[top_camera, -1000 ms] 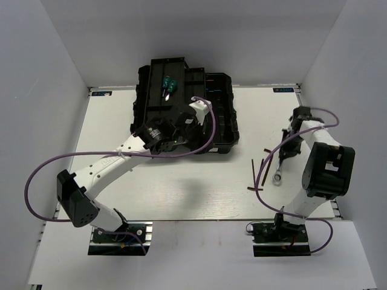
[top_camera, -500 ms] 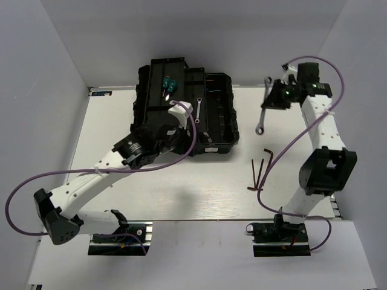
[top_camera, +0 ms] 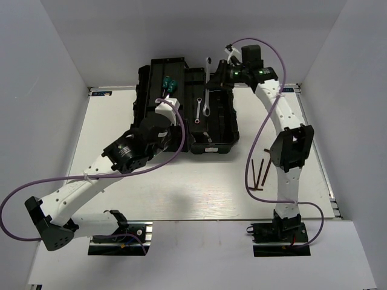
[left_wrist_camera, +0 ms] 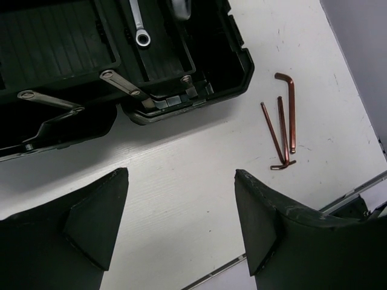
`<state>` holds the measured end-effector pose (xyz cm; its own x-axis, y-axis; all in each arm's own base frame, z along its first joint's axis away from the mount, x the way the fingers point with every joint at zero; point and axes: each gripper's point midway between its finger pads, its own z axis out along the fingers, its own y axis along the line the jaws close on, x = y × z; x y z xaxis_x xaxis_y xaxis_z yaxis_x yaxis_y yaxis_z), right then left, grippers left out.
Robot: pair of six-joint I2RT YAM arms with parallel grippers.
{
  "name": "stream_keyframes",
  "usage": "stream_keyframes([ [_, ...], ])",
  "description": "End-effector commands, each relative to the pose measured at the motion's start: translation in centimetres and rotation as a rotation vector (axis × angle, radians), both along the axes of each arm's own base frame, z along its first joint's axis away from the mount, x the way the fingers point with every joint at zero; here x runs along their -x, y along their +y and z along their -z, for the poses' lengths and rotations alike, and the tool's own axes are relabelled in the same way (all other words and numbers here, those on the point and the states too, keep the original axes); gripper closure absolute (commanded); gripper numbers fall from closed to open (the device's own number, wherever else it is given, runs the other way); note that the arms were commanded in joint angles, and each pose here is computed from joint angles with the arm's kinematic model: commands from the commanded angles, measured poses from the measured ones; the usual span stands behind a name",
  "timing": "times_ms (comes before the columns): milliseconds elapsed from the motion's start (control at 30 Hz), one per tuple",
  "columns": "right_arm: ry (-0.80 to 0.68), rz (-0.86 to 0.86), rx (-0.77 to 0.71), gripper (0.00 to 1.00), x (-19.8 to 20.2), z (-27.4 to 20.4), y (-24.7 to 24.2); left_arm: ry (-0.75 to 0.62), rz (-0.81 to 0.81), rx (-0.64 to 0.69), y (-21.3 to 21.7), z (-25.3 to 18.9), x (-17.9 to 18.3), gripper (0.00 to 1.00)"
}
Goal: Sort the tools into containers
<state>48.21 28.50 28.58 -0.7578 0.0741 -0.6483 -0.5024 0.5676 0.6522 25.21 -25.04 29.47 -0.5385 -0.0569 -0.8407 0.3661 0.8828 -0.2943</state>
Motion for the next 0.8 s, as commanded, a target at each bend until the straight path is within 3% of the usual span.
stream_keyframes([
  [0, -0.073, -0.054, -0.1, 1.0, 0.5, -3.6, 2.9, -0.015, -0.036, 0.039, 1.0, -1.1, 0.5, 0.19],
  [167, -0.015, -0.072, -0.051, 1.0, 1.5, -0.2, 5.1, -0.005, -0.04, 0.039, 1.2, -0.8, 0.8, 0.19],
  [533, 0.049, -0.065, 0.105, 1.0, 2.7, 5.6, 3.7, 0.026, -0.008, 0.01, 0.5, 0.4, 0.7, 0.19],
  [567, 0.038, -0.069, 0.113, 0.95, 2.7, 5.7, 3.6, 0.035, -0.001, 0.006, 0.2, 0.7, 0.7, 0.19],
  [600, 0.057, -0.073, 0.126, 0.78, 3.0, 6.3, 3.3, 0.041, -0.001, -0.001, 0.1, 1.0, 0.6, 0.19],
  [700, 0.033, -0.09, 0.126, 0.57, 3.4, 5.6, 3.2, 0.027, 0.013, 0.006, -0.3, 0.4, 0.5, 0.19],
  [767, 0.008, -0.104, 0.125, 0.55, 3.8, 4.5, 3.1, 0.021, 0.033, -0.014, -0.9, 0.3, 0.1, 0.19],
])
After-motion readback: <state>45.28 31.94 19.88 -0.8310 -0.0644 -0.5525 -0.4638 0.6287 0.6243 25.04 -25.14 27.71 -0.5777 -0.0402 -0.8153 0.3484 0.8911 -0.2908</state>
